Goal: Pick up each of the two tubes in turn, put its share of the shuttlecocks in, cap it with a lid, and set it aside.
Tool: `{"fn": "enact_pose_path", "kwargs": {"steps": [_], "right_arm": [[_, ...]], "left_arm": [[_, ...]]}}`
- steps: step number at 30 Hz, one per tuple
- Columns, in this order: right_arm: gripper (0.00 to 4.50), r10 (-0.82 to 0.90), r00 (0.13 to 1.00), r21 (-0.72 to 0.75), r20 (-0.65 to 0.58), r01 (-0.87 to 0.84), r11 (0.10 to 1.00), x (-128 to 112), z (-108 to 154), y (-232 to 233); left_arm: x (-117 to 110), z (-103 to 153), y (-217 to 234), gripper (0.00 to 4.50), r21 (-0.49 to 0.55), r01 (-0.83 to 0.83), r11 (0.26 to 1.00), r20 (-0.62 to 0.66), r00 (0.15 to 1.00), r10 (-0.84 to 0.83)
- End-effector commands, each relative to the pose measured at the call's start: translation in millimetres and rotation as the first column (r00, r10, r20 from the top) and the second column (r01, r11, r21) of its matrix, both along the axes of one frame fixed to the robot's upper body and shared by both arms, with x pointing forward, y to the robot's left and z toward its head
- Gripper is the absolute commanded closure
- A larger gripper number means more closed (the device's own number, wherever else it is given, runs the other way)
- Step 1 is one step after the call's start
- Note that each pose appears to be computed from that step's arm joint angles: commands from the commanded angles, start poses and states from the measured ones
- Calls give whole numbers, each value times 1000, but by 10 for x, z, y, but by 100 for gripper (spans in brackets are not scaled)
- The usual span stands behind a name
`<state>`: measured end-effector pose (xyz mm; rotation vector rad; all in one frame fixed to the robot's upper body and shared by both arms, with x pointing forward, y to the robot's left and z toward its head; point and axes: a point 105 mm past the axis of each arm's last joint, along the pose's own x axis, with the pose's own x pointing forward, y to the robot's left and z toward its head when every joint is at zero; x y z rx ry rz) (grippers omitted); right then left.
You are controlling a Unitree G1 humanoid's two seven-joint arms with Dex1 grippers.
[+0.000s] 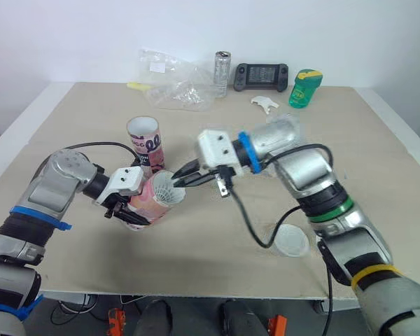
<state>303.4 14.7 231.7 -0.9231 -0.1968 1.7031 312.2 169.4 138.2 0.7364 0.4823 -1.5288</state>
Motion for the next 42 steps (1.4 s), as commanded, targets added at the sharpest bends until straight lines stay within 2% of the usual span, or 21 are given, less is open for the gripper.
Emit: {"fn": "enact_pose_path", "kwargs": {"steps": [1,5,8,12,17,20,26,33,37,41,42], "right_arm": [[444,86,993,-38,79,-83,996,-71,113,125],[444,203,970,-191,132,-176,966,-123,-27,355],[444,273,954,-259,122,-235,937,-171,-142,411],[444,324,932,-384,161,-244,891,-106,-408,645],[444,288,944,-313,159,-229,922,-105,-458,1017],[444,317,945,-273,87,-283,919,-196,-415,1049],[444,331,944,-173,-3,-327,929,-199,-35,785],[444,234,971,-98,59,-228,969,-50,438,279],[444,171,982,-83,79,-165,983,-26,492,-55],[444,-9,997,-24,77,11,1000,75,524,-545],[417,-76,996,-45,47,78,996,100,469,-741]], "left_arm": [[-36,-136,7,204,27,0,1000,-43,999,1],[-33,-138,10,204,22,-5,1000,-44,999,6],[-34,-139,10,204,18,-8,1000,-46,999,9],[-26,-127,25,204,10,-23,1000,-41,999,24],[-39,-99,73,204,4,-45,999,-36,998,45],[-54,-97,110,204,6,-56,998,-35,998,57],[-67,-97,98,204,-9,-68,998,-36,997,67],[-78,-105,60,204,-39,-75,996,-34,997,73],[-64,-46,-10,204,-90,-60,994,3,998,61],[-56,118,-217,204,-228,-23,973,75,996,42],[-70,144,-294,204,-270,-14,963,85,996,39]]}}
